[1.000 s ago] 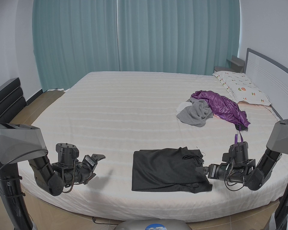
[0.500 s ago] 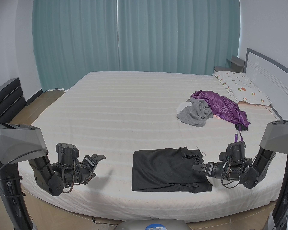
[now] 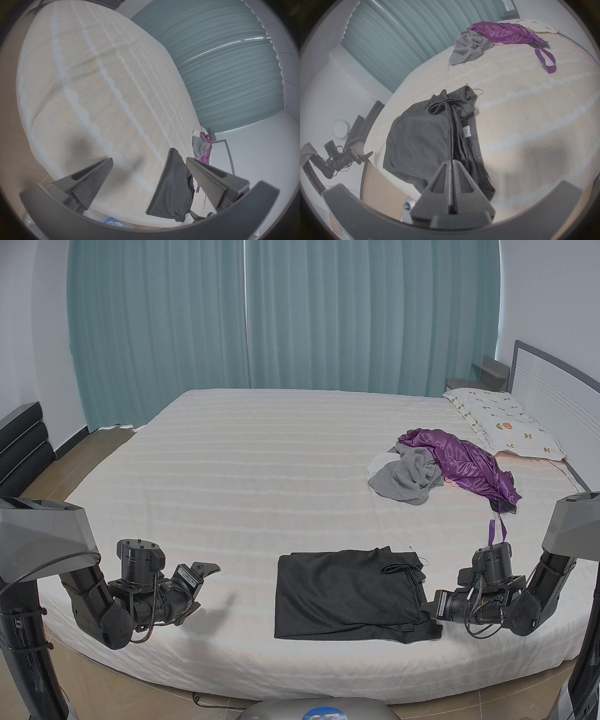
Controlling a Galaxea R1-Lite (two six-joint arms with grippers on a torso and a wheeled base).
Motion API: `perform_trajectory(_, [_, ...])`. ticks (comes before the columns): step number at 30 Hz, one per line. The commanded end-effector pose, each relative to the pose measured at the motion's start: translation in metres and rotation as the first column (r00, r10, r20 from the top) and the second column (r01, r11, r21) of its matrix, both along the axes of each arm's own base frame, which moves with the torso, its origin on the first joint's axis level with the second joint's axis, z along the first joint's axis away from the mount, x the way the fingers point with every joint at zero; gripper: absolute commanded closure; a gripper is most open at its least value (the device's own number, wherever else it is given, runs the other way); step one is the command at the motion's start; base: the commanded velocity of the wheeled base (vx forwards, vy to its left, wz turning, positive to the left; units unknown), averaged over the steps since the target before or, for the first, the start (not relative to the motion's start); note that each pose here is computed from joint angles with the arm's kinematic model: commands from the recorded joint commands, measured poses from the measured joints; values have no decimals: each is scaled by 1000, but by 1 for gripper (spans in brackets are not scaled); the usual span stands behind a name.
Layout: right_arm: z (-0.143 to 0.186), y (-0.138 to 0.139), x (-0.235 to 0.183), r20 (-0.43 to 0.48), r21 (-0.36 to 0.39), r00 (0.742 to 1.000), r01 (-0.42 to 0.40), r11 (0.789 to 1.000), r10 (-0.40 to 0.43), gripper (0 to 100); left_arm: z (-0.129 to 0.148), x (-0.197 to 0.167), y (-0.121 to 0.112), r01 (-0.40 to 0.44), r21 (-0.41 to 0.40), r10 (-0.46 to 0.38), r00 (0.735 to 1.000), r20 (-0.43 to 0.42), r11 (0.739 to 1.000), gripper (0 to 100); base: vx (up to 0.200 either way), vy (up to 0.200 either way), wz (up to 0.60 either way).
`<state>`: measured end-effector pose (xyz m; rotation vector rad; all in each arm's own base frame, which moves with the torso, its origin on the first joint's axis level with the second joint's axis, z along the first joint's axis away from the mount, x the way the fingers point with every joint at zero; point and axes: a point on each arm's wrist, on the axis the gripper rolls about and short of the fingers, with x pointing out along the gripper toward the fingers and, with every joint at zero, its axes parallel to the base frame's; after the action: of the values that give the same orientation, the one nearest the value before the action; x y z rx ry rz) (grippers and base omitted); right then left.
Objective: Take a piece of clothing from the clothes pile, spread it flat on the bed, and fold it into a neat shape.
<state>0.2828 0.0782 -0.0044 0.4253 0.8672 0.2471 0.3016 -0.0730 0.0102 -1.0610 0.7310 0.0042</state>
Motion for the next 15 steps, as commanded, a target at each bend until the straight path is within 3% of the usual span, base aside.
perform_trajectory(1, [12, -8, -5, 13, -18, 1000, 3, 1000, -3, 100, 0, 0, 0, -1, 0, 1, 1000, -1, 1000, 0, 0, 0, 0])
perform_trajectory(14, [11, -16, -10, -26, -56, 1000, -4, 998, 3, 100, -1, 0, 0, -1, 1, 1, 1000, -2, 1000, 0, 0, 0, 0])
perform_trajectory(15, [5, -16, -8, -32, -66, 999, -13, 998, 11, 0, -1, 0, 0, -1, 1, 1, 1000, -2, 1000, 0, 0, 0, 0])
